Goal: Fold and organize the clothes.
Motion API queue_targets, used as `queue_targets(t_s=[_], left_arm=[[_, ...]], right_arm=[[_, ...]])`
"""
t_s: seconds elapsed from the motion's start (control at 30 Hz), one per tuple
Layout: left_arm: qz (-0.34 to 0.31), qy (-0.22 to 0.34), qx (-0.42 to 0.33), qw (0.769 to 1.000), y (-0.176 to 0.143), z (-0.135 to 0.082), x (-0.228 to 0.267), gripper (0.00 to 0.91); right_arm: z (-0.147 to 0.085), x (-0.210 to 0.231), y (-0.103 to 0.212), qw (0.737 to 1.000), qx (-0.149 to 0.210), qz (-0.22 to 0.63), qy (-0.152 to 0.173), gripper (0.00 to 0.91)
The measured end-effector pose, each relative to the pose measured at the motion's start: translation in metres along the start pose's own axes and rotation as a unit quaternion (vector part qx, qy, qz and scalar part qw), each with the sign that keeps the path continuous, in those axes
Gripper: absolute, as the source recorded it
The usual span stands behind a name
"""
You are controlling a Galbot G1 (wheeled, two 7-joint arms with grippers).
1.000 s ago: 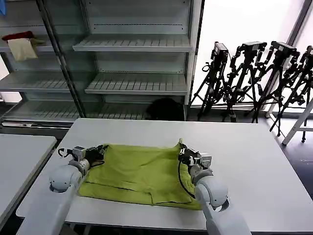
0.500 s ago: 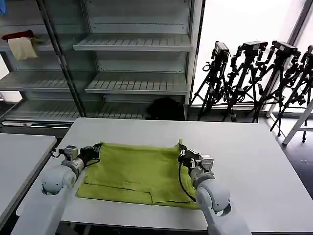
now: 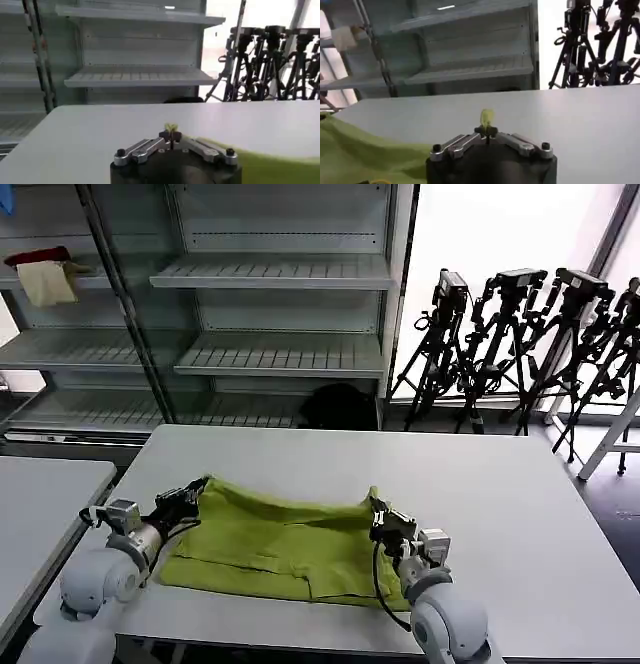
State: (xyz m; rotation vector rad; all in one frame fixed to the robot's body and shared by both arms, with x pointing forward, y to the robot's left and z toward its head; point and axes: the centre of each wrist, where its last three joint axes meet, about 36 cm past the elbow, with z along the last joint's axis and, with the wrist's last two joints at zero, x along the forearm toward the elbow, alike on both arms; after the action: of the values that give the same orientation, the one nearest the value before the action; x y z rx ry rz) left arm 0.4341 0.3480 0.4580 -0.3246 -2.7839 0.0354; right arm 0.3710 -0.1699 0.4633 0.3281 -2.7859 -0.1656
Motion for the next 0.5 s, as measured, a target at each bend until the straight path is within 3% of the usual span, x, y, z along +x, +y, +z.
queue_targets(t_s=[0.17, 0.5], left_arm=[[-0.001, 0.010, 0.003, 1.000, 0.002, 0.015, 0.013, 0.000], [-0.016, 0.020, -0.010, 1.000, 0.013, 0.025, 0.024, 0.000]], right_arm=[[0.009, 0.015, 0.003, 1.000, -0.003, -0.002, 0.011, 0.000], [0.021, 0.038, 0.010, 1.000, -0.006, -0.006, 0.027, 0.000]])
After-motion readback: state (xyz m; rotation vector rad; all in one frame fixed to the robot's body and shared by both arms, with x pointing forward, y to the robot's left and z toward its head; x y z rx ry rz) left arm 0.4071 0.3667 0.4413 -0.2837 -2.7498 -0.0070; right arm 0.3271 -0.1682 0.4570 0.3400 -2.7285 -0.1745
